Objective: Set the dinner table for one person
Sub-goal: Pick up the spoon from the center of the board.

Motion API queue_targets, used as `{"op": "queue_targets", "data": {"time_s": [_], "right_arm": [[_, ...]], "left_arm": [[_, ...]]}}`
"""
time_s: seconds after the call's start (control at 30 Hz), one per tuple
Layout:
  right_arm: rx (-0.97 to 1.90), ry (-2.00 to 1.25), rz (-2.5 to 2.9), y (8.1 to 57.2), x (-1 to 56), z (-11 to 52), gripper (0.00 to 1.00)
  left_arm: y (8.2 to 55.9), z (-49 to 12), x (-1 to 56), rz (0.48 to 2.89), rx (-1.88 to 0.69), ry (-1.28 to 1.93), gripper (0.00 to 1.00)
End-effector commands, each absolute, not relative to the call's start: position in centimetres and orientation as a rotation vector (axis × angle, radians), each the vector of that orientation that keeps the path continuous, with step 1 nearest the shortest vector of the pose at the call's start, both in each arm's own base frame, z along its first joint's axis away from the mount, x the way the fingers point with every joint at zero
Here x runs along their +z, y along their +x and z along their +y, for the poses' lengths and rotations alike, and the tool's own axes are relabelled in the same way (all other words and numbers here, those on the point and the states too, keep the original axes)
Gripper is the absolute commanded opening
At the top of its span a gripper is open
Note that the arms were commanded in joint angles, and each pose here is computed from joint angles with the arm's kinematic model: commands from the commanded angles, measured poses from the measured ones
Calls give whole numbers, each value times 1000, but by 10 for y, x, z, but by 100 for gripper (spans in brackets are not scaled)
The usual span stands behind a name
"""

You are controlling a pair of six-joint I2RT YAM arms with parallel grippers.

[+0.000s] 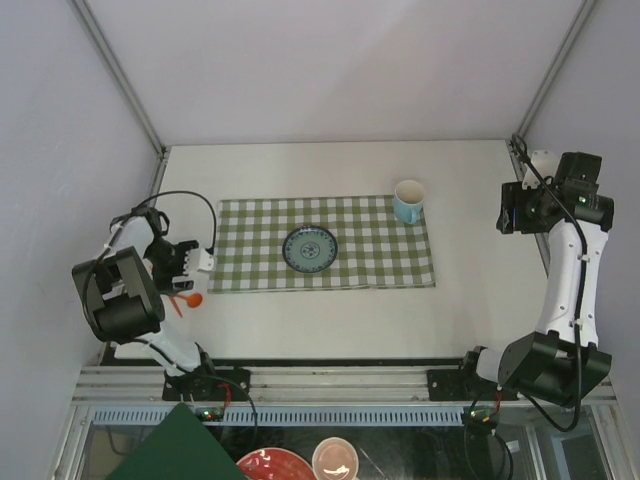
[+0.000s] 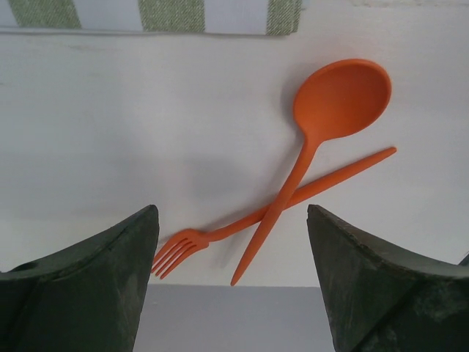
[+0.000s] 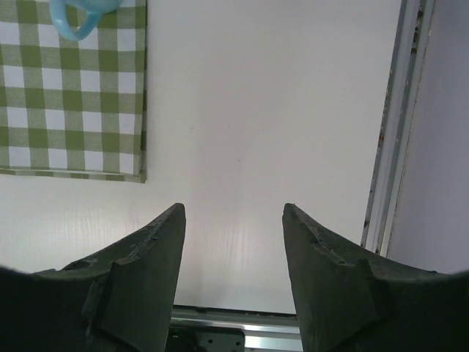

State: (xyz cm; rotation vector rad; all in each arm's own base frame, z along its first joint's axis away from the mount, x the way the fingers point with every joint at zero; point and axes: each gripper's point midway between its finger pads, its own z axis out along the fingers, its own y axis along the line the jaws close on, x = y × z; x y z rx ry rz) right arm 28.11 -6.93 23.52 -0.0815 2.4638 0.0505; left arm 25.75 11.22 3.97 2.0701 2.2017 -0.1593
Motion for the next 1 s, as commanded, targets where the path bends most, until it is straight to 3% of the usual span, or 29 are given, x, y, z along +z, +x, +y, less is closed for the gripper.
{"op": "queue_targets", "data": {"time_s": [0.0, 0.6, 0.97], "right_arm": [[76, -96, 2439, 285, 238, -69, 55], [87, -87, 2472, 278, 225, -71, 54], [141, -77, 2461, 281, 221, -66, 54]], "left_arm": [[266, 112, 47, 2152, -86, 2060, 84], [221, 167, 84, 2132, -77, 2128, 81], [229, 179, 61, 2036, 43, 2170, 86]]}}
